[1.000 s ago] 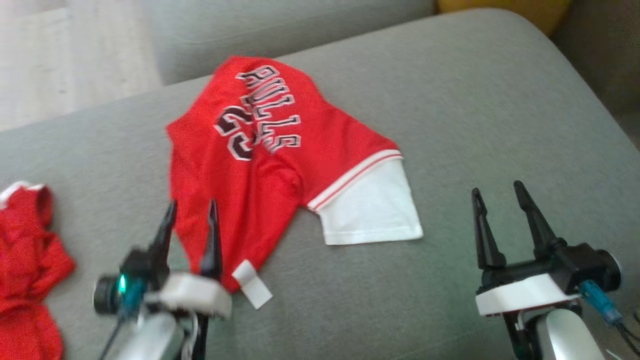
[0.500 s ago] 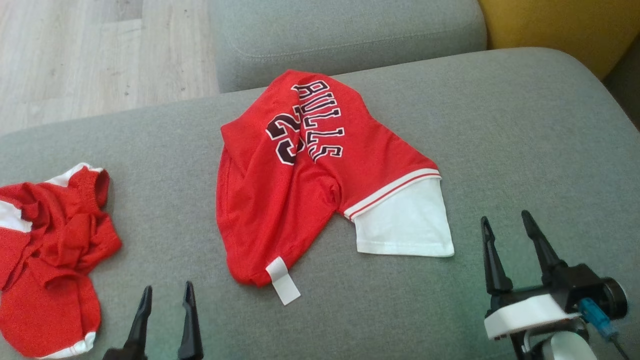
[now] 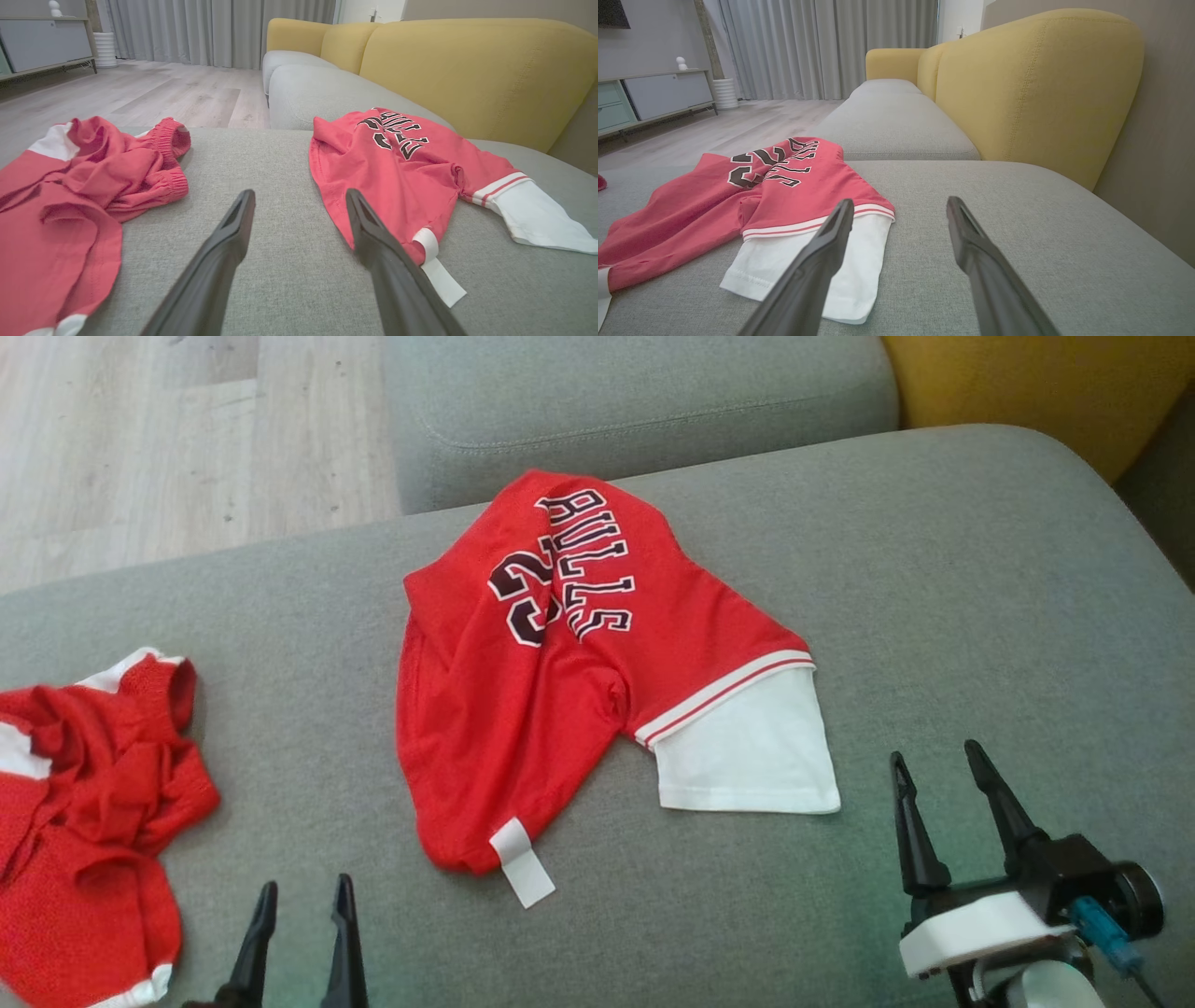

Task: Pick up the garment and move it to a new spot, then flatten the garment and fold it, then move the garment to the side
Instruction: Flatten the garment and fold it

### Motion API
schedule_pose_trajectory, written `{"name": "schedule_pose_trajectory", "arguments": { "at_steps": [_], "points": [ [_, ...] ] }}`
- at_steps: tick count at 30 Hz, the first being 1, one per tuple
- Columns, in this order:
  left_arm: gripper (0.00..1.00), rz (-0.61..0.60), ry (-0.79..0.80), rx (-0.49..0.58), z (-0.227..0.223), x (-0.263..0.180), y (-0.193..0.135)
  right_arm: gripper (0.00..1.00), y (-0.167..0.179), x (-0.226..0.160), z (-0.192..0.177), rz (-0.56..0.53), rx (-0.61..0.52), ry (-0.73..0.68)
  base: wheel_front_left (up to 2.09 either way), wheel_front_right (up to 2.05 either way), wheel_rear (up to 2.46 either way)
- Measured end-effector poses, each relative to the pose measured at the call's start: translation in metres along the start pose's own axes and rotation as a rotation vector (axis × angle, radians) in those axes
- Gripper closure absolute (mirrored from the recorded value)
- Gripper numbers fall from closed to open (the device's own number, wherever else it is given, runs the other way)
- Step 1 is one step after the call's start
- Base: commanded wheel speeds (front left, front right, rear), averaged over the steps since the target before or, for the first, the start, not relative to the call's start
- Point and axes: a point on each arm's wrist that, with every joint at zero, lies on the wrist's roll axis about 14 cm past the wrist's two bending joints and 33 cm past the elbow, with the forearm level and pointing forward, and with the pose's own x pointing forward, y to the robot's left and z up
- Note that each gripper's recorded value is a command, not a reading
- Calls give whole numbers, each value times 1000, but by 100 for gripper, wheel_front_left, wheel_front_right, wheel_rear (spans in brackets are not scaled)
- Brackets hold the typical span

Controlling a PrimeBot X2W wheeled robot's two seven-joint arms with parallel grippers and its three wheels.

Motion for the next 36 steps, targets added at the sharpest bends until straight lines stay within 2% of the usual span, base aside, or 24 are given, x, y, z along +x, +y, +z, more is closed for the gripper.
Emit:
{"name": "schedule_pose_trajectory", "arguments": {
  "at_steps": [10, 18, 23, 30, 36],
  "points": [
    [0, -39, 11, 4, -3, 6, -6, 0, -5, -5, -1, -19, 4, 5, 0, 0, 0],
    [0, -98, 60, 18, -18, 9, -21, 0, 7, 2, -1, 19, 10, 6, 0, 0, 0],
    [0, -183, 219, 26, -44, 23, -47, 0, 11, 21, -33, 39, 16, 189, 0, 0, 0],
    [0, -225, 352, 14, -60, 45, -60, 0, 19, 30, -82, 76, 1, 464, 0, 0, 0],
    [0, -243, 413, -7, -74, 50, -64, 0, 29, 44, -90, 113, 8, 509, 0, 0, 0]
  ]
}}
